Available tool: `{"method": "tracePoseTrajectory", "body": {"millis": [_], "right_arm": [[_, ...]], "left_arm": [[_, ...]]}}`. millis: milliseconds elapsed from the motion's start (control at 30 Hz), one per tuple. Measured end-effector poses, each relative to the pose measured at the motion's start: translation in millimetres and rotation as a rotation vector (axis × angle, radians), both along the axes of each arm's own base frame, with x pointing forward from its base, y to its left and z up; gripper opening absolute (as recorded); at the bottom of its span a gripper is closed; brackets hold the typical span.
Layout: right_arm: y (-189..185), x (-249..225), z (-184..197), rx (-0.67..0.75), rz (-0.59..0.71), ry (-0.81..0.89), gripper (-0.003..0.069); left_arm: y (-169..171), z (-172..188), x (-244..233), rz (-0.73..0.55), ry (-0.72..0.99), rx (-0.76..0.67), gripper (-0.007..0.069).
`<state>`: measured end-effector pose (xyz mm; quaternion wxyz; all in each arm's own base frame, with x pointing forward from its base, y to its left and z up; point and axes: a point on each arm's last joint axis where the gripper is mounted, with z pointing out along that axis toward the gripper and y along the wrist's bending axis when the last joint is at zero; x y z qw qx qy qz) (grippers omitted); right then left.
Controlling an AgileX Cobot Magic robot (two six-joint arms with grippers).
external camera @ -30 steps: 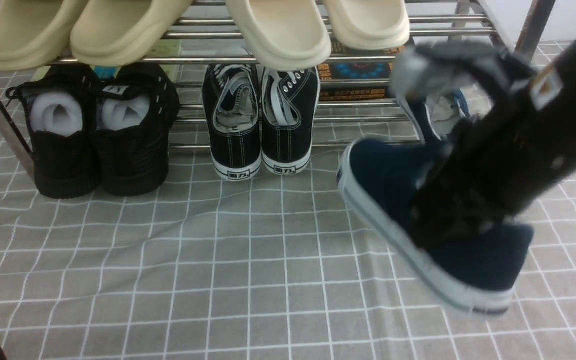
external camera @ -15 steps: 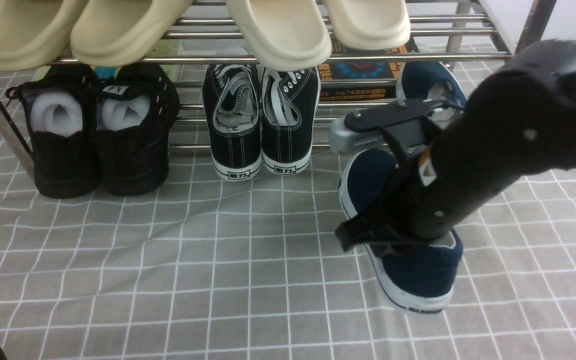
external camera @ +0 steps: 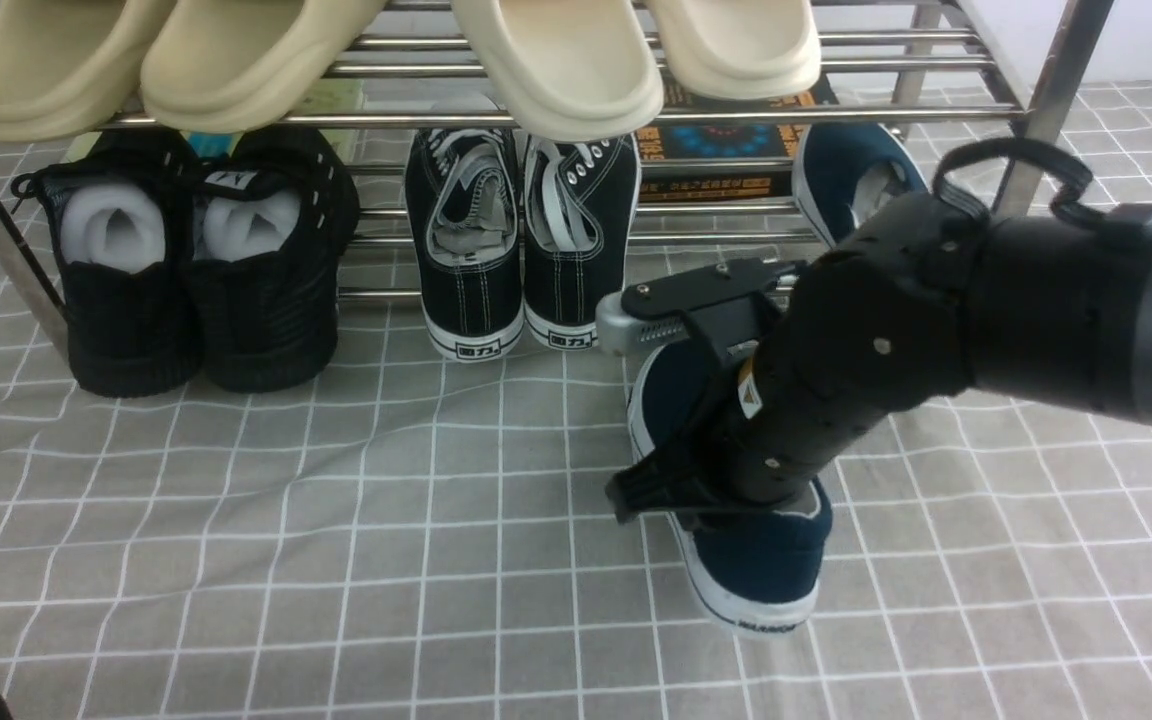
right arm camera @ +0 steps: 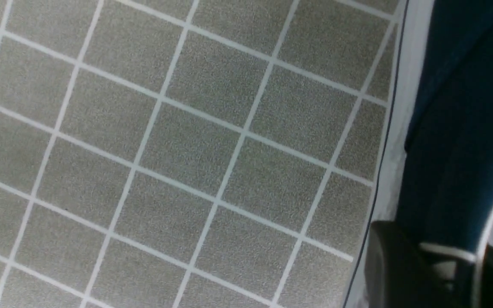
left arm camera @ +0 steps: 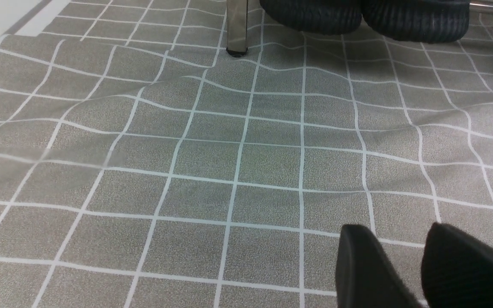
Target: Take the shoes off the shelf with your hand from the grey coffee tablecloth.
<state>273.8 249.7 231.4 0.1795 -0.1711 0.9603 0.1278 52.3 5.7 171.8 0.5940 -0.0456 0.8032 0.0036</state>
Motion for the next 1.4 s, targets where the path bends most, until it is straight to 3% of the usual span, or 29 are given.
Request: {"method": "tracePoseTrajectory", "body": {"millis": [67, 233, 333, 500, 733, 900, 1067, 1167, 1233, 1267, 1300, 1400], "right_arm": [[1.7, -0.8, 0.3, 0.019, -0.014, 0.023, 0.0248], [2.8, 0.8, 21.8, -0.025, 0.011, 0.049, 0.0419], [-0.2, 5.5, 42.4, -0.103, 0.050, 0.015, 0.0464], [-21.4, 28.9, 76.9, -0.264, 0.013, -0.150, 0.0485], [-63.1, 73.0, 89.1, -0.243, -0.199, -0.319, 0.0486], [-79.1, 102.2, 71.6, -0.216, -0.255, -0.345, 0.0486], [-83.2, 127.4, 30.6, -0.235, -0.266, -0.312, 0.0484], [-82.4, 132.6, 14.2, -0.254, -0.267, -0.278, 0.0451], [-82.3, 133.3, 6.1, -0.263, -0.270, -0.248, 0.0318], [-82.4, 132.8, 6.4, -0.264, -0.271, -0.243, 0.0290], [-83.0, 131.1, 8.0, -0.265, -0.266, -0.235, 0.0179], [-83.2, 125.6, 17.2, -0.239, -0.261, -0.213, 0.0037]], "left_arm": [[0.1, 0.0, 0.0, 0.000, 0.000, 0.003, 0.0240], [0.3, 0.0, 0.0, 0.001, 0.000, 0.007, 0.0240], [0.3, 0.1, 0.0, 0.001, 0.000, 0.008, 0.0240], [0.3, 0.1, 0.0, 0.001, 0.000, 0.009, 0.0240], [0.3, 0.1, 0.0, 0.001, 0.000, 0.010, 0.0240], [0.3, 0.1, 0.0, 0.001, 0.000, 0.010, 0.0240], [0.3, 0.1, 0.0, 0.001, 0.000, 0.010, 0.0240], [0.3, 0.1, 0.0, 0.001, 0.000, 0.010, 0.0240], [0.4, 0.1, 0.0, 0.001, 0.000, 0.011, 0.0240], [0.4, 0.1, 0.0, 0.001, 0.000, 0.011, 0.0240], [0.4, 0.1, 0.0, 0.001, 0.000, 0.011, 0.0240], [0.4, 0.1, 0.0, 0.001, 0.000, 0.011, 0.0240]]}}
